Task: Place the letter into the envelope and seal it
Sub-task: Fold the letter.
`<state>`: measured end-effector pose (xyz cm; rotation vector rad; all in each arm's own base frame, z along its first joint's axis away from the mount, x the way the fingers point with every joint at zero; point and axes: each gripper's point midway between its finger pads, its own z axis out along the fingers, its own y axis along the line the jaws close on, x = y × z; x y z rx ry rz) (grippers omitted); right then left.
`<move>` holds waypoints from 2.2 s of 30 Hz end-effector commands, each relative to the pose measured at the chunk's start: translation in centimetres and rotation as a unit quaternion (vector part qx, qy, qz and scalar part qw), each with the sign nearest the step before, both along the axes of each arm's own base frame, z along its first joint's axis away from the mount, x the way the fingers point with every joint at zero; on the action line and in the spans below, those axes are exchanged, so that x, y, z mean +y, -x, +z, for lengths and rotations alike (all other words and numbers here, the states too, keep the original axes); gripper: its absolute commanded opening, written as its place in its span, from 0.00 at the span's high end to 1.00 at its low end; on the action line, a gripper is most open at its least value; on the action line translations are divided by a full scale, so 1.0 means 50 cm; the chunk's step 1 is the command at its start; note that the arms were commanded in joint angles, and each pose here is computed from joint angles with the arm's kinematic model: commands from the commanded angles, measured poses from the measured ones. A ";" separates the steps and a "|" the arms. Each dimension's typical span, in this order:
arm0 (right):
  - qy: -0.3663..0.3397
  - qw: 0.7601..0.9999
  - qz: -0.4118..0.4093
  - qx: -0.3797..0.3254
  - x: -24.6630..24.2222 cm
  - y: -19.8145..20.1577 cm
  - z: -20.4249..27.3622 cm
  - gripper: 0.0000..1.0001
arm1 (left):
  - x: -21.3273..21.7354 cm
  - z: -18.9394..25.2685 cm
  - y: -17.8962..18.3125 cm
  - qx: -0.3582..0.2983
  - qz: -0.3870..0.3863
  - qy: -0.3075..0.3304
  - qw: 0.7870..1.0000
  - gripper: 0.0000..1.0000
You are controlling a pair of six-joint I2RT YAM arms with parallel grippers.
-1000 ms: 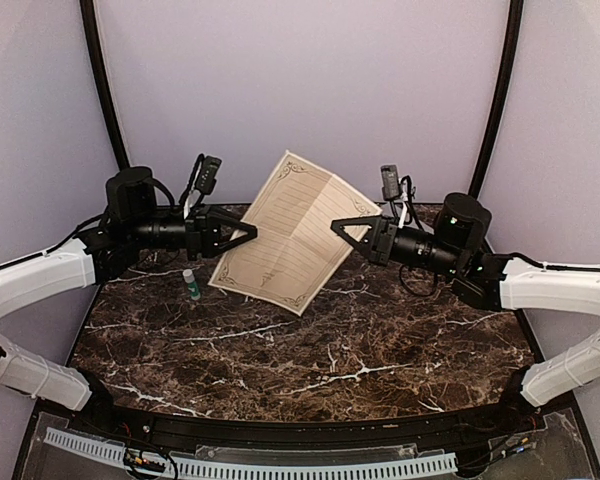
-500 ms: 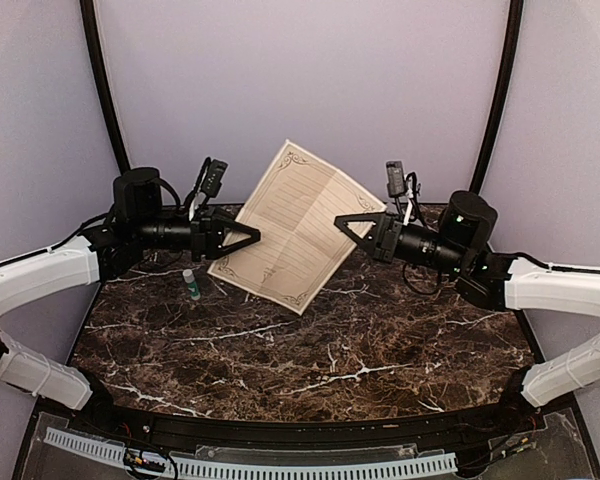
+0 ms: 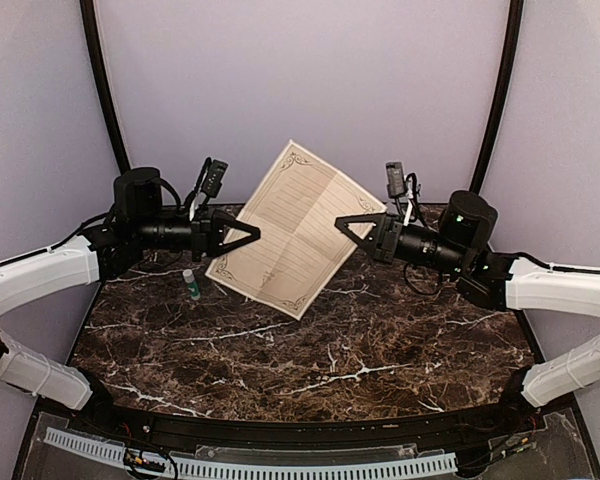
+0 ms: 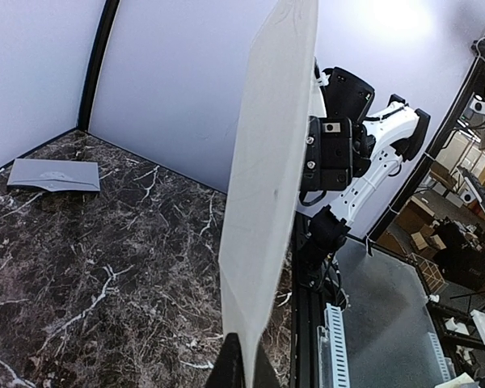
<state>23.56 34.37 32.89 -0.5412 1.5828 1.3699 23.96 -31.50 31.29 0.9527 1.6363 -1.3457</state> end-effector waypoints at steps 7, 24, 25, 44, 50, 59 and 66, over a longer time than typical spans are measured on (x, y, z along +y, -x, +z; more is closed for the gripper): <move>-0.018 0.999 -0.016 -0.026 -0.017 -0.005 0.049 0.84 | 0.007 0.031 -0.007 -0.026 0.013 0.007 1.000 1.00; -0.006 0.993 -0.101 -0.059 -0.118 -0.010 0.100 0.18 | 0.008 0.036 -0.002 -0.030 0.009 0.010 0.999 1.00; -0.005 0.992 -0.107 -0.061 -0.124 -0.010 0.102 0.17 | 0.008 0.035 -0.001 -0.030 0.008 0.010 0.999 1.00; 0.056 0.995 -0.052 -0.057 -0.085 -0.007 0.075 0.07 | 0.002 0.041 0.030 -0.032 -0.041 0.017 0.998 1.00; 0.088 0.995 0.035 -0.043 -0.029 0.015 0.047 0.10 | -0.010 0.039 0.055 -0.025 -0.078 0.018 0.996 1.00; 0.130 0.976 0.171 -0.030 0.068 0.082 0.009 0.23 | -0.047 0.008 0.095 0.008 -0.142 -0.003 0.990 1.00; 0.154 0.958 0.242 0.001 0.094 0.123 -0.028 0.40 | -0.061 -0.002 0.112 0.020 -0.165 -0.010 0.986 1.00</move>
